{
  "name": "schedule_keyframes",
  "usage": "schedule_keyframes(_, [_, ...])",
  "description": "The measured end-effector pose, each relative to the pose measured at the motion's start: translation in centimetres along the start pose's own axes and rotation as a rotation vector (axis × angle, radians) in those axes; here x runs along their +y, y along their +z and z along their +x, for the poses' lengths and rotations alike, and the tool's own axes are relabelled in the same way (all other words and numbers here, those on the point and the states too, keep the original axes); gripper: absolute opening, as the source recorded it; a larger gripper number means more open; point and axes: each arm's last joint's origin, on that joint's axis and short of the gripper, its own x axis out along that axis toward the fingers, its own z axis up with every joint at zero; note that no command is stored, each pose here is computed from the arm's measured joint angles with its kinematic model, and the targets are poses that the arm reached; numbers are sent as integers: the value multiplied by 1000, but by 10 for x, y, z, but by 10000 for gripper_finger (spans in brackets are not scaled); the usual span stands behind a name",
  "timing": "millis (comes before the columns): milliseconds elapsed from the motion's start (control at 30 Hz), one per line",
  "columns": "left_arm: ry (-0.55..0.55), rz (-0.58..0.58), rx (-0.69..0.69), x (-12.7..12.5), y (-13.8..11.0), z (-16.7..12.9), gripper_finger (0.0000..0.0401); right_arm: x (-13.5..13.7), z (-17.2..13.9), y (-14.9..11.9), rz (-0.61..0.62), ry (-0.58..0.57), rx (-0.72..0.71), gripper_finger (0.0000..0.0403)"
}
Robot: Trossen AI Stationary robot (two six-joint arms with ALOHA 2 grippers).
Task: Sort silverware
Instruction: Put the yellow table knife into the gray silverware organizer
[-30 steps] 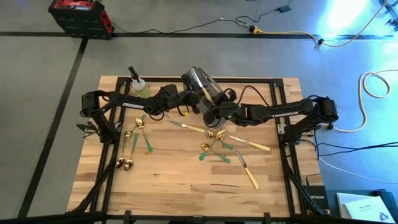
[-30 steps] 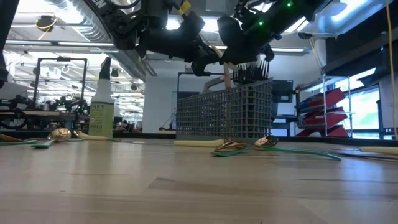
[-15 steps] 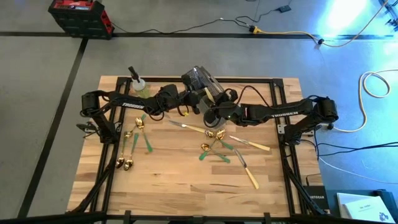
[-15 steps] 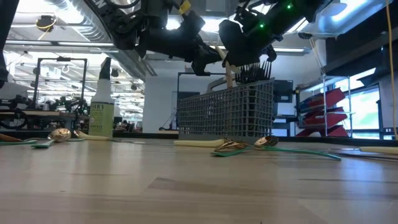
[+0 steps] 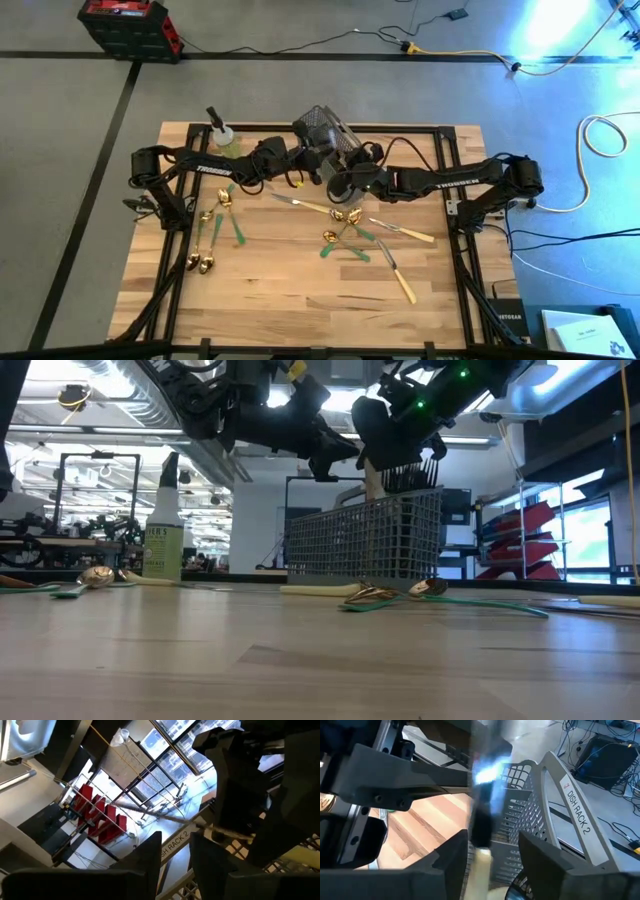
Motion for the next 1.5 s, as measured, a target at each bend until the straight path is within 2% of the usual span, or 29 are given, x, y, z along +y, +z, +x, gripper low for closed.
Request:
schedule_keyframes(167, [0,0,1,0,0,0,86,0,0,-1,-9,-3,8,144])
schedule_keyframes(500, [-27,-19,31,-3,-3,0,86,2,-1,3,4,49,10,27])
schedule_keyframes(600, [-27,-18,30,-3,-3,0,86,2,-1,3,5,51,14,5])
schedule_keyframes(900, [-29,-18,29,-3,-3,0,86,1,-1,1,-17,41,44,1])
schedule_keyframes(1133, [-18,-30,21,-2,0,-1,86,1,-5,7,47,45,38,0])
schedule_keyframes(1300, [-1,-115,-35,7,27,-15,86,7,-16,21,34,69,49,0])
schedule_keyframes(1500, [37,-129,-64,26,61,-44,86,15,-30,37,-3,61,41,0])
